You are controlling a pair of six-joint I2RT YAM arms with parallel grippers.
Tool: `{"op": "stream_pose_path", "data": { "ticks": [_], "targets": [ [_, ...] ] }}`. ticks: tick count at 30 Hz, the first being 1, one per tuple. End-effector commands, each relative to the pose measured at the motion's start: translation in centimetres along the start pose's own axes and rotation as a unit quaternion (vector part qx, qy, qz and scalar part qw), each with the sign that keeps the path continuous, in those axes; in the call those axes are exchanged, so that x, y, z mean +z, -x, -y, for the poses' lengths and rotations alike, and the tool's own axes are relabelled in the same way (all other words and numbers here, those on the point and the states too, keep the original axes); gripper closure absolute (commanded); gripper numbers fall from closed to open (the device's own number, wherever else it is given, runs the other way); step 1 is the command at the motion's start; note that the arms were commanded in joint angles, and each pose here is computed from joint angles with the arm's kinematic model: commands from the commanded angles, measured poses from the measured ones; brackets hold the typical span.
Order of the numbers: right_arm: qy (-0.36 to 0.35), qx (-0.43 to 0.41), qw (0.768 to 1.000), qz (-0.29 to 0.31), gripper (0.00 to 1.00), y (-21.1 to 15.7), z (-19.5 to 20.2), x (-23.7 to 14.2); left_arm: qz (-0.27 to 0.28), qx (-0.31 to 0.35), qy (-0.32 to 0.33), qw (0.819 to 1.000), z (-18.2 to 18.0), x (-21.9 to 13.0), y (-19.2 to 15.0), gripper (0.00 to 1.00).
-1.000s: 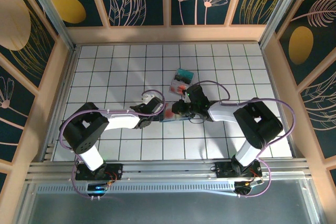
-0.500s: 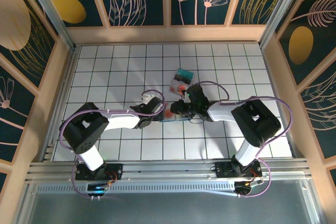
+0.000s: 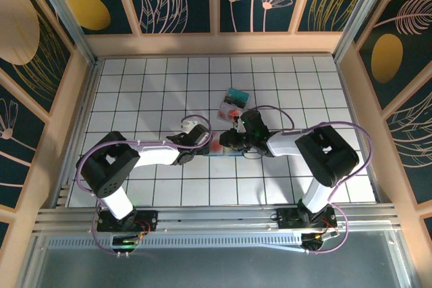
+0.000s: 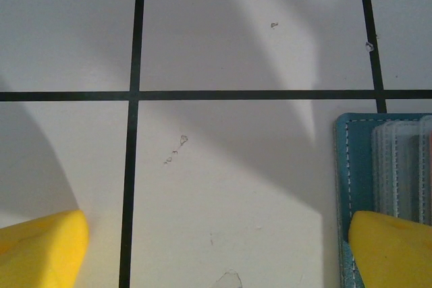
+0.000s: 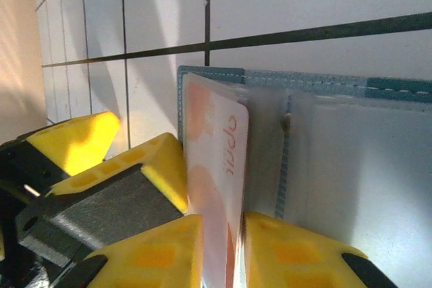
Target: Take the credit cards out of the card holder
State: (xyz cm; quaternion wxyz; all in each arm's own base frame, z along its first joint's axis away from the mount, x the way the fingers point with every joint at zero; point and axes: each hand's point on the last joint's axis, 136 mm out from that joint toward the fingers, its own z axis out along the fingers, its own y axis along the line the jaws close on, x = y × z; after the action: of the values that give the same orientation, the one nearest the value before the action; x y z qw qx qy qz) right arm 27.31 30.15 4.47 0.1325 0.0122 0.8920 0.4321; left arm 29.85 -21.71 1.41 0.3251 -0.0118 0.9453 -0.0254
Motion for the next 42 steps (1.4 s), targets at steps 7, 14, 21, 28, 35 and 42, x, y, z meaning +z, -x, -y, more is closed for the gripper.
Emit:
{"op": "stream_pose_path", "data": {
  "ticks": [7, 14, 21, 28, 35, 42],
  "targets": [
    [0.091, -0.016, 0.996, 0.011, 0.78, 0.5, -3.6, -1.9, -0.033, 0.017, 0.01, 0.999, -0.4, 0.2, -1.7, 0.01],
    [0.086, -0.01, 0.996, 0.015, 0.78, 0.7, -3.0, -2.1, -0.034, 0.018, 0.008, 0.999, -0.2, 0.3, -1.6, 0.01],
    [0.075, 0.001, 0.997, 0.007, 0.77, 0.5, -2.1, -1.0, -0.035, 0.017, 0.001, 0.999, 0.1, 0.3, -1.7, 0.01],
    [0.084, -0.002, 0.996, 0.0, 0.73, 0.7, -2.6, 0.2, -0.038, 0.012, -0.001, 0.999, 0.0, 0.2, -1.9, 0.01],
    [0.085, 0.002, 0.996, 0.005, 0.79, 0.7, -2.1, -0.1, -0.038, 0.011, 0.008, 0.999, -0.4, 0.2, -2.0, 0.01],
    [0.124, 0.006, 0.992, 0.016, 0.82, 0.9, -2.8, -1.6, -0.038, 0.013, 0.019, 0.999, -0.8, 0.2, -2.1, 0.01]
  ]
}}
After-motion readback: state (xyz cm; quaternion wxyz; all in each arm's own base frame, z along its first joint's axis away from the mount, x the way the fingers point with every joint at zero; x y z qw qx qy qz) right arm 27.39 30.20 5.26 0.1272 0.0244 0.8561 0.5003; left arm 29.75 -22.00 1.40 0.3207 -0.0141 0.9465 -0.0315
